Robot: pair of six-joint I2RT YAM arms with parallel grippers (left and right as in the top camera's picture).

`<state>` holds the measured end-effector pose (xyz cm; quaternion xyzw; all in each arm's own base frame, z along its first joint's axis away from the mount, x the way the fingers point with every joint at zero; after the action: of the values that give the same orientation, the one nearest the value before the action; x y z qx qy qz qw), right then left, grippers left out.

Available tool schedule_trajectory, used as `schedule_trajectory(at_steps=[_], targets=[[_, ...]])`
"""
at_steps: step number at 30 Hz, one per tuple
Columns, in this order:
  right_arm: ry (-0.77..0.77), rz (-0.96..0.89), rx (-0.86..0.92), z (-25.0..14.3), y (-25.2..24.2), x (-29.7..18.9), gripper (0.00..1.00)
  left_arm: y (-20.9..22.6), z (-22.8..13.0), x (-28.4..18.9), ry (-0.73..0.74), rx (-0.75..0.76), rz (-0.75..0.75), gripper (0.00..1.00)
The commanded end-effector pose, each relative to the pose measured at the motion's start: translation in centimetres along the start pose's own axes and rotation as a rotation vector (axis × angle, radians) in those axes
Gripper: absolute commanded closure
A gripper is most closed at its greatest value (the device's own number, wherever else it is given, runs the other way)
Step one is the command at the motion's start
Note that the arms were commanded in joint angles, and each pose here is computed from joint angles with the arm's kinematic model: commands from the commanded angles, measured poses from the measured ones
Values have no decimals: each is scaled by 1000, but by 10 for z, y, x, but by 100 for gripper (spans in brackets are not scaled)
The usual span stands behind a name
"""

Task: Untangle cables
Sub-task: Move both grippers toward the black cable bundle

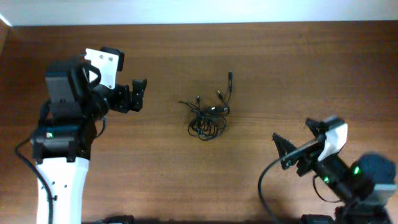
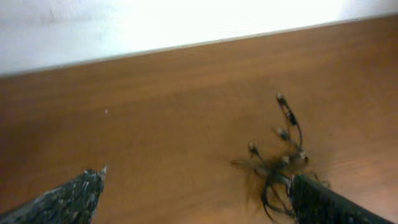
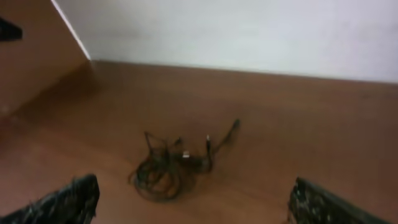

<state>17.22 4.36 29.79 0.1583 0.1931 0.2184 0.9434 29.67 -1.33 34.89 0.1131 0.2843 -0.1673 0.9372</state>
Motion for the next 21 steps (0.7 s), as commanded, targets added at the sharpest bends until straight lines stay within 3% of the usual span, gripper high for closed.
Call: schedule_trajectory(at_steps=[1,5,10,11,12,15,18,21], targets=[[96,-20,71,42,10,-2,1,-2,23,-4,24,22,-20,1],[274,-44,169,70,15,3,1,-25,38,14,107,78,-64,1],[400,86,285,74,12,35,1,-68,38,52,145,110,-299,2],[422,80,302,72,6,43,1,-69,37,61,157,109,-305,32],[443,75,318,70,2,49,1,-69,31,73,192,84,-311,41],[509,58,369,61,-10,65,1,-64,8,116,348,-130,-258,35],[543,49,395,56,-18,75,1,-67,-22,157,514,-377,-222,38],[567,43,413,52,-23,82,1,-73,-42,175,628,-498,-195,40]])
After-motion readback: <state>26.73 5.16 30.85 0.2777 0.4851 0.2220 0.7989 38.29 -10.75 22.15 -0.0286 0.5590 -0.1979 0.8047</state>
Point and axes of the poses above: each gripper's point midway between its finger pads, its own x axis out along the fingers, its own y axis along the line the jaws close on, z = x × y, the point moved 7 cm from there along -x, back along the fingers, and after that the axes turned 11 degrees about x, right-handed, at the moved point
